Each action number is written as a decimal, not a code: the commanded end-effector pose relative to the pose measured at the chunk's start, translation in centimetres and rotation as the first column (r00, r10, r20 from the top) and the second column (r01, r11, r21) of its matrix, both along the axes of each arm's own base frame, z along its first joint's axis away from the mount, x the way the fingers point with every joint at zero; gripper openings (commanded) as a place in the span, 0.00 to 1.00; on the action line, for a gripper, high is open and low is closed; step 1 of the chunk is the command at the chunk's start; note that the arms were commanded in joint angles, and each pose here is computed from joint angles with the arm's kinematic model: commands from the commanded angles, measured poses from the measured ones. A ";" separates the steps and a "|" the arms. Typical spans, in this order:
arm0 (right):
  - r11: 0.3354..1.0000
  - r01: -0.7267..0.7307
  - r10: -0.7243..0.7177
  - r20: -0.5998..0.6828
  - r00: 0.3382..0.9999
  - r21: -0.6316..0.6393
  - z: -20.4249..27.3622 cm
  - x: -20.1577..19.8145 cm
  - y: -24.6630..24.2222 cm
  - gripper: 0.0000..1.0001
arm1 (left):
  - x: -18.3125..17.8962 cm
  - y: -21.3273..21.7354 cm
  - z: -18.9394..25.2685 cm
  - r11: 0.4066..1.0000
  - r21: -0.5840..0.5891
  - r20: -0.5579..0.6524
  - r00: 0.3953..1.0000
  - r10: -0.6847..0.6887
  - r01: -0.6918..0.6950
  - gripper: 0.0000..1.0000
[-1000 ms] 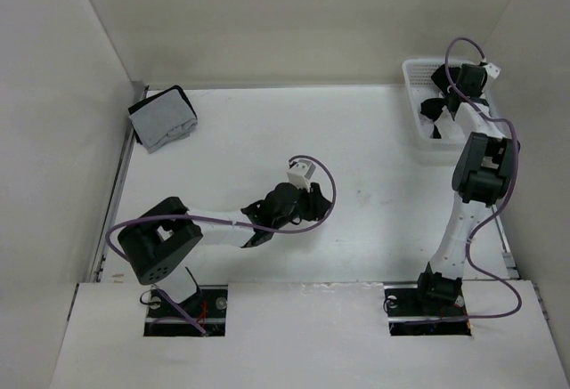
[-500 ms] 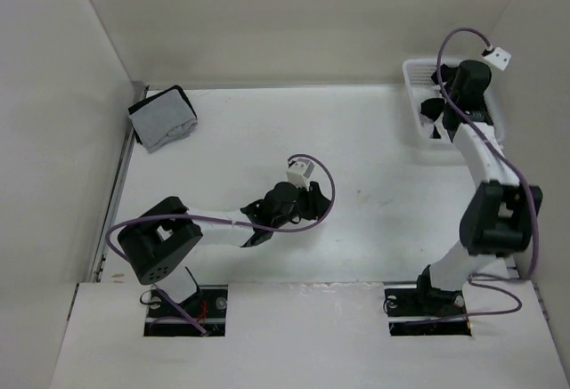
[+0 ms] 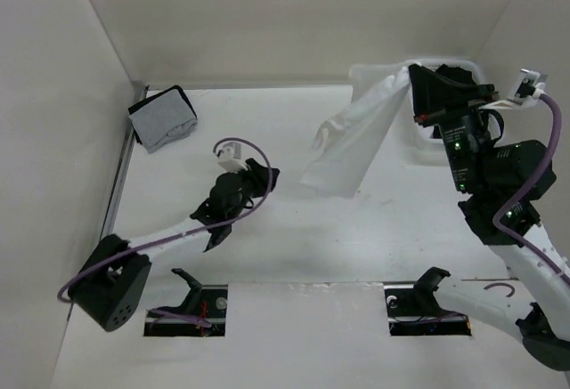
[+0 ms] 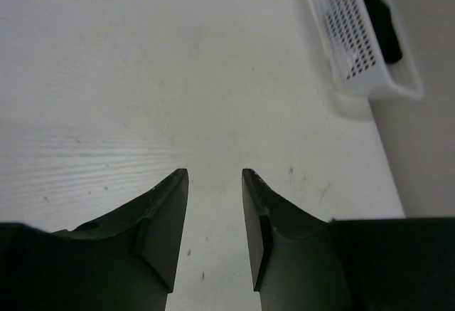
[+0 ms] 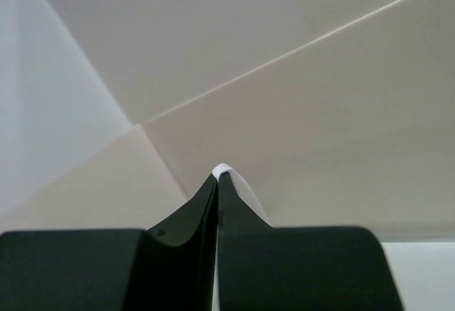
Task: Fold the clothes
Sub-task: Move the tank top to the center of the board, then flatten the tank top out
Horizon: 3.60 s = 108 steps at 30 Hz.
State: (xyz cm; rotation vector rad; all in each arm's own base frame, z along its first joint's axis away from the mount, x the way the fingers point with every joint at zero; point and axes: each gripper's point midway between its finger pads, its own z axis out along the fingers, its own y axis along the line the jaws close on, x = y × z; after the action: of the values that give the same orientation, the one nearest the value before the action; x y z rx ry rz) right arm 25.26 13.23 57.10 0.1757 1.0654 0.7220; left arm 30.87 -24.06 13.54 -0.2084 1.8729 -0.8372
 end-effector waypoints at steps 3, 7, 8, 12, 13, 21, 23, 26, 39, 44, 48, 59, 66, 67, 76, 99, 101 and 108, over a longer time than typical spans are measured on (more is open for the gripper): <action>0.975 -0.220 0.206 -0.225 0.952 -0.041 -12.7 3.4 7.9 0.03 | 1.2 8.2 3.3 0.952 -0.183 0.029 0.966 0.256 -0.247 0.35; 0.940 -0.341 0.324 -0.379 0.867 0.025 -24.9 7.7 10.5 0.03 | 1.5 9.6 2.5 0.940 -0.157 0.011 0.952 0.307 -0.302 0.35; 0.938 -0.343 0.330 -0.411 0.850 0.043 -27.3 8.7 10.4 0.03 | 1.5 9.6 2.3 0.941 -0.148 0.004 0.952 0.307 -0.303 0.35; 0.949 -0.293 0.307 -0.545 0.780 0.115 -35.7 12.4 7.8 0.02 | 1.9 7.3 0.1 0.964 -0.079 -0.039 0.967 0.253 -0.255 0.35; 0.951 -0.288 0.299 -0.574 0.762 0.114 -36.7 12.8 7.4 0.02 | 2.0 6.4 -0.4 0.972 -0.056 -0.047 0.973 0.227 -0.229 0.35; 0.988 -0.153 0.095 -0.709 0.698 -0.018 -40.8 13.4 4.2 0.45 | 1.2 -1.5 -2.1 0.991 0.131 -0.024 1.000 -0.001 0.004 0.43; 0.991 -0.121 0.042 -0.717 0.696 -0.059 -41.0 12.0 3.6 0.50 | 1.1 -2.6 -2.4 0.987 0.157 -0.023 0.999 -0.036 0.040 0.44; 0.988 -0.112 0.000 -0.728 0.686 -0.106 -41.2 9.4 3.2 0.39 | 0.7 -4.3 -3.6 0.968 0.228 -0.045 0.994 -0.098 0.106 0.45; 0.961 -0.276 0.122 -0.919 0.376 0.014 -49.3 -8.0 5.9 0.31 | -8.0 -1.3 -9.0 0.863 0.421 -0.285 0.944 -0.167 0.280 0.45; 0.939 -0.339 0.038 -0.964 0.263 -0.056 -50.7 -12.9 5.9 0.47 | -10.6 0.6 -8.8 0.848 0.464 -0.292 0.948 -0.126 0.256 0.46; 0.902 -0.407 -0.055 -0.975 0.214 -0.140 -50.7 -15.2 5.9 0.49 | -11.1 0.5 -9.0 0.834 0.487 -0.280 0.951 -0.133 0.260 0.50; 0.809 -0.551 -0.169 -0.978 0.118 -0.206 -51.8 -18.8 6.3 0.50 | -10.6 -1.5 -10.6 0.832 0.458 -0.294 0.937 -0.191 0.313 0.53; 0.756 -0.611 -0.209 -0.972 0.112 -0.233 -53.3 -18.9 8.1 0.41 | -9.5 -1.7 -10.8 0.829 0.472 -0.283 0.942 -0.181 0.301 0.25; 0.748 -0.617 -0.218 -0.968 0.120 -0.245 -53.7 -18.6 8.4 0.23 | -9.1 -1.6 -10.4 0.839 0.462 -0.276 0.945 -0.173 0.289 0.16; 0.805 -0.588 0.234 -0.873 0.429 -0.073 -39.0 -14.4 11.9 0.01 | -5.5 1.3 5.7 0.988 0.123 -0.019 0.996 -0.093 0.094 0.03; 0.751 -0.657 0.656 -0.174 0.734 0.061 -3.8 -15.8 6.0 0.01 | -15.3 18.5 39.3 0.870 -0.475 0.490 0.781 0.387 -0.133 0.03; 0.770 -0.636 0.631 -0.200 0.750 0.048 -4.6 -15.2 6.7 0.01 | -14.4 18.3 38.5 0.873 -0.463 0.478 0.787 0.390 -0.152 0.03; 0.906 -0.419 0.360 -0.409 0.839 -0.061 -13.6 -1.5 8.9 0.03 | -2.7 16.0 27.6 0.881 -0.314 0.289 0.848 0.444 -0.354 0.04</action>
State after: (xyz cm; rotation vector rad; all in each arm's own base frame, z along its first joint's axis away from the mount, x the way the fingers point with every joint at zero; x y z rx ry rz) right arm 16.90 20.56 48.05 -0.0669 1.4473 1.0617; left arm 22.12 -7.02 46.58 -0.4878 1.1915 -0.8541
